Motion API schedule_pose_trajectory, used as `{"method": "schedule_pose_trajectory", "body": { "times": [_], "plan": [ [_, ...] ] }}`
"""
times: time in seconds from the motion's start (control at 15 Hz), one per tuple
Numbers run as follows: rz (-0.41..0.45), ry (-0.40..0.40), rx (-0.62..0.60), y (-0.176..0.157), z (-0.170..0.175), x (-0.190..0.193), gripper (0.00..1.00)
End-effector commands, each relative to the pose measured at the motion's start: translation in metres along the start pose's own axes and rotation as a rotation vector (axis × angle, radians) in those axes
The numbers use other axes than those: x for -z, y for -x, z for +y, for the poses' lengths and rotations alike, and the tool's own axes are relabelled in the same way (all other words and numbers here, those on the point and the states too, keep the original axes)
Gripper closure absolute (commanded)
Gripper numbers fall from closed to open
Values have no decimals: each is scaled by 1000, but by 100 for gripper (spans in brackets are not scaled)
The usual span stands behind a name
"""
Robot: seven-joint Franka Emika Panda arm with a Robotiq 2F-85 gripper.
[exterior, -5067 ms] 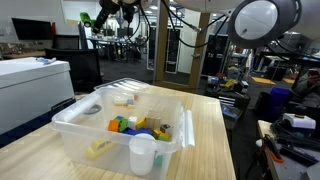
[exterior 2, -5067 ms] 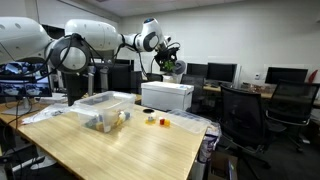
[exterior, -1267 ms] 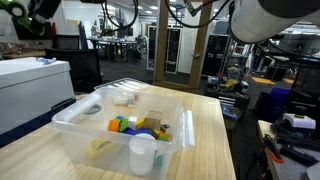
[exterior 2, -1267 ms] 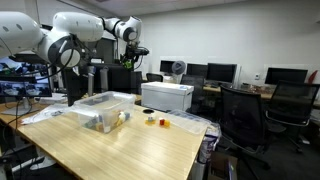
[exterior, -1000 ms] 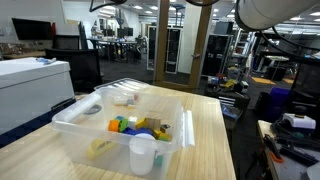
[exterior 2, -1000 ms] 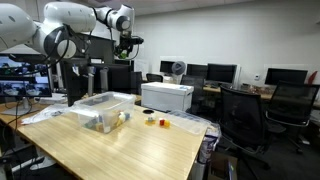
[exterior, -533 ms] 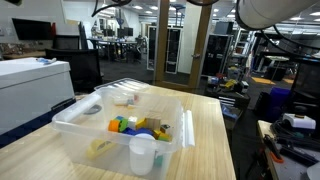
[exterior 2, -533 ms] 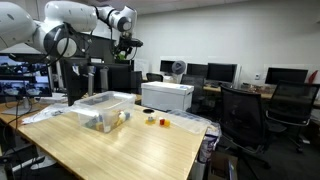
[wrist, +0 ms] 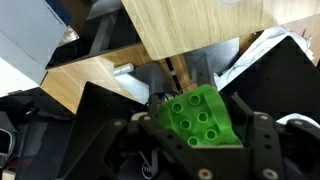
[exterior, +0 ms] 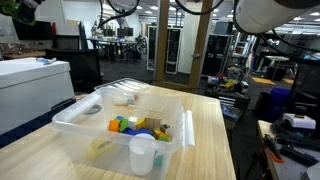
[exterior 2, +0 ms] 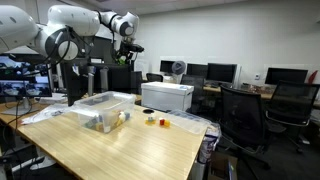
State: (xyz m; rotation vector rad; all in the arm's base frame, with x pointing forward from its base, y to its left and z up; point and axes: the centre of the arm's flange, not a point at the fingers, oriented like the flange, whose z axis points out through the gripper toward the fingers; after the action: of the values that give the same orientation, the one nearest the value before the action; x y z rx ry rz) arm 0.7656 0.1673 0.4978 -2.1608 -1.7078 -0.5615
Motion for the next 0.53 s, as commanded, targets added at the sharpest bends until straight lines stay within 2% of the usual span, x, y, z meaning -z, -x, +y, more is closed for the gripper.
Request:
{"method": "schedule_pose_trajectory", "body": {
  "times": [0.0,0.47],
  "plan": [
    [-3,1,-2,2,1,0,30],
    [-6,3,-6,4,2,-1,30]
  ]
}}
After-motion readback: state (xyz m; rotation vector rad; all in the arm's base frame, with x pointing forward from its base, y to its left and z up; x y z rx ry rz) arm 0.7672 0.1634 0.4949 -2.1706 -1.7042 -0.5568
